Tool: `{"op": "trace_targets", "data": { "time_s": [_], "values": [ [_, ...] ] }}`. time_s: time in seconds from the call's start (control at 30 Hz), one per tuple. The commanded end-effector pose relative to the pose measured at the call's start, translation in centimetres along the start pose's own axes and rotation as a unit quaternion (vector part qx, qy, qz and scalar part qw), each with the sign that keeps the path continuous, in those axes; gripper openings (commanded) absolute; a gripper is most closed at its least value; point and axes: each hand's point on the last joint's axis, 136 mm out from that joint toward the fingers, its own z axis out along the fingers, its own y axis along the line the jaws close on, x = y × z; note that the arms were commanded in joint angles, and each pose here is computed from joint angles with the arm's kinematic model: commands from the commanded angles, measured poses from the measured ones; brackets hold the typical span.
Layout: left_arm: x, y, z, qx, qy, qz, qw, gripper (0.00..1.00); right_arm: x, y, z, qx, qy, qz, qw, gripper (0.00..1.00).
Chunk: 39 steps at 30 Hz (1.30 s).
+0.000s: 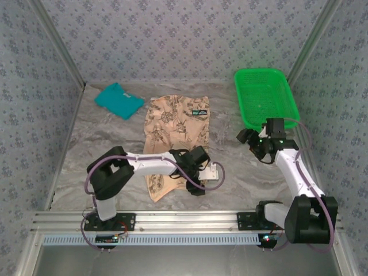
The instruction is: Fold the inside-out t-shirt
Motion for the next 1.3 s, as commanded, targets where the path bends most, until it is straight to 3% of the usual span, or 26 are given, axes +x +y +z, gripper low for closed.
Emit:
{"op": "trace_targets", "data": {
  "time_s": [0.0, 0.07, 0.13, 0.33, 0.5, 0.7, 0.93, 1.1, 1.27],
  "values": [
    [-0.4, 0.0, 1.1, 0.001, 0.001, 0.022, 1.0, 0.38, 0.5, -0.1, -0.6, -0.007, 0.006, 0.006, 1.0, 0.78],
    [-1.6, 0.2, 0.9, -0.001, -0.013, 0.024, 1.0, 0.12, 0.5, -0.1, -0.8, -0.008, 0.004, 0.003, 1.0, 0.77],
    [-3.0, 1.0, 0.3, -0.02, -0.03, 0.024, 0.999, 0.0, 0.4, -0.3, -1.0, -0.006, 0.002, -0.001, 1.0, 0.76],
    [-9.4, 3.3, -4.4, -0.057, -0.113, -0.01, 0.992, 0.0, 0.6, -0.6, -1.2, -0.007, 0.005, -0.004, 1.0, 0.75],
    [-12.8, 8.7, -9.8, -0.076, -0.2, -0.119, 0.97, 0.0, 3.0, 2.1, -1.0, -0.057, 0.054, -0.092, 0.993, 0.76],
    [-13.0, 14.5, -13.9, -0.097, -0.262, -0.202, 0.939, 0.0, 9.3, 2.6, -0.3, -0.075, 0.091, -0.223, 0.968, 0.81],
    [-12.6, 17.3, -15.9, -0.114, -0.29, -0.239, 0.92, 0.0, 17.1, 4.5, 0.3, -0.167, 0.141, -0.312, 0.924, 0.81],
    [-12.8, 17.9, -17.8, -0.112, -0.317, -0.255, 0.907, 0.0, 18.1, 6.3, 2.3, -0.167, 0.11, -0.404, 0.892, 0.84],
    [-13.1, 17.9, -19.4, -0.124, -0.33, -0.248, 0.902, 0.0, 18.1, 6.7, 5.2, -0.165, 0.129, -0.412, 0.887, 0.84]
  ]
}}
